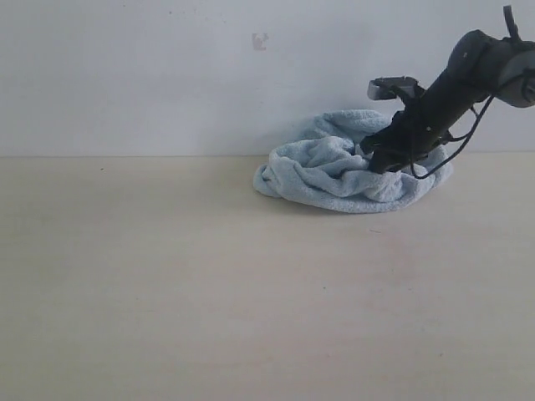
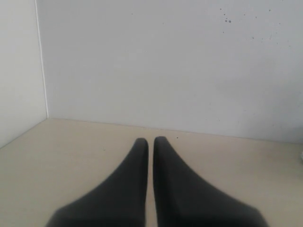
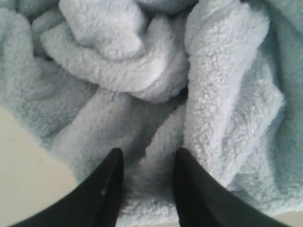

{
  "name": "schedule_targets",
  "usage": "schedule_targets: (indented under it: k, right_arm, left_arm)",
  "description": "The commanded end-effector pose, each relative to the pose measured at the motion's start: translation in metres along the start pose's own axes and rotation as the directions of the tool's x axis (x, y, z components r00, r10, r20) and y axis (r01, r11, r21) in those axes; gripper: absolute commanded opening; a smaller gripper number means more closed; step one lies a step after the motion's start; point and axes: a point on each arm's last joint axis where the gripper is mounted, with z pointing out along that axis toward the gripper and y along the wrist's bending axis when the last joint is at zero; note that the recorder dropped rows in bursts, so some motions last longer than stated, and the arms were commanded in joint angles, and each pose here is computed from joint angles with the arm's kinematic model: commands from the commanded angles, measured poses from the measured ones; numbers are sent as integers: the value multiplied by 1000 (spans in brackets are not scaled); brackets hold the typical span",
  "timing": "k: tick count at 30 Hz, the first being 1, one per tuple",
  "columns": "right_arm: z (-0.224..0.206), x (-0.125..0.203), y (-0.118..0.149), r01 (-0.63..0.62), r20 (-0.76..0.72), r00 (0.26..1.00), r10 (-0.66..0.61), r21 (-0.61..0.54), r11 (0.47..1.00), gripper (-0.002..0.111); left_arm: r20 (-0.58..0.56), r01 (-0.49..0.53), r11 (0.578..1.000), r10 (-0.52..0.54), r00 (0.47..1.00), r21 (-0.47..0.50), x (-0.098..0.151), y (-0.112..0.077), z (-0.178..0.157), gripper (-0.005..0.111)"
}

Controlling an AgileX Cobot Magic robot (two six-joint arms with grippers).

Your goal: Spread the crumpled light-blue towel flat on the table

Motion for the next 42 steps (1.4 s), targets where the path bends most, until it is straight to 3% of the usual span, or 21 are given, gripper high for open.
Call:
schedule_targets:
  k: [1, 6, 15, 19, 29, 42]
  right_arm:
    - [-1, 4, 16, -26, -72, 997, 18, -109, 994, 25]
    - [4, 2, 29, -32, -84, 996, 22, -122, 992, 5]
    - [26, 36, 38, -90, -237, 970, 52, -157, 984, 5]
    - [7, 44, 47, -67, -249, 968, 24, -168, 984, 5]
    - [-64, 11, 55, 7, 124, 992, -11, 29, 1000, 5]
    - [-22, 3, 40, -27, 223, 975, -7, 148, 989, 0]
  left_arm:
    - [-2, -5, 1000, 5, 1000, 3, 1, 0, 0, 4]
    - [-2, -5, 1000, 5, 1000, 3, 1, 0, 0, 4]
    - [-2, -5, 1000, 5, 1000, 3, 1, 0, 0, 4]
    - [-2, -5, 1000, 5, 1000, 3, 1, 0, 0, 4]
    - [-2, -5, 1000, 5, 1000, 3, 1, 0, 0, 4]
    - [-2, -5, 1000, 5, 1000, 3, 1, 0, 0, 4]
